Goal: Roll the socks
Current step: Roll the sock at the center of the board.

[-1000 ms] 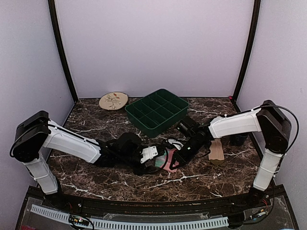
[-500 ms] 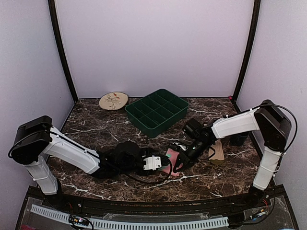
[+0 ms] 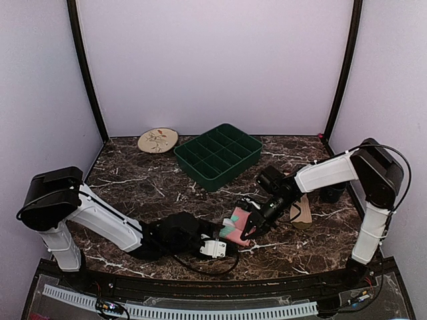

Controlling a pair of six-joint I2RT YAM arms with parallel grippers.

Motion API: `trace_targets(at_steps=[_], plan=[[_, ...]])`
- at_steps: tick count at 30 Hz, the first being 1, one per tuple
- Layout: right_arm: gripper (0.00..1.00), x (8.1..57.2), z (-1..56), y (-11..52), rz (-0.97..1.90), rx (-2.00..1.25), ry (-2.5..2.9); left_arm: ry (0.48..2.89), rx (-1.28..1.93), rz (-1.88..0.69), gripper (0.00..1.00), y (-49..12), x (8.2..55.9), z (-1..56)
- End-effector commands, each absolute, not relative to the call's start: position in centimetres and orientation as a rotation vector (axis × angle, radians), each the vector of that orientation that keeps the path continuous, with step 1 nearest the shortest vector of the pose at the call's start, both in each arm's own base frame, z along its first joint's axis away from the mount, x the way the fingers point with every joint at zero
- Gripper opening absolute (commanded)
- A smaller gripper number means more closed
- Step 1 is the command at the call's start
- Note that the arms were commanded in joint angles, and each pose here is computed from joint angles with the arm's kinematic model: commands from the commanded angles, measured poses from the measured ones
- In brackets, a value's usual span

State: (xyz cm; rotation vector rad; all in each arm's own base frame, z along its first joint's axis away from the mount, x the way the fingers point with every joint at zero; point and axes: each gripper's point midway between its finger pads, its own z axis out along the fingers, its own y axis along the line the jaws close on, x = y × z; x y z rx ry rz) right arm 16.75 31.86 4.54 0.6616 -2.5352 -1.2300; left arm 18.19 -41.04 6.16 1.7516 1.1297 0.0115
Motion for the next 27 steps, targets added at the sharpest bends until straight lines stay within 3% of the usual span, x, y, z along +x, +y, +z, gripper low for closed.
trace_targets(at_steps=[1,10,27], plan=[[0.0,16.2,4.4,31.6,-1.239,0.641,-2.491,1.112,1.762,0.101,0.62,-41.6,19.2,5.5],[0.0,15.3,4.0,31.7,-1.239,0.63,-2.465,1.091,1.683,0.209,0.66,-42.9,21.3,6.0],[0.0,15.0,3.7,32.9,-1.255,0.621,-2.427,1.057,1.722,0.169,0.7,-42.6,20.2,6.3]])
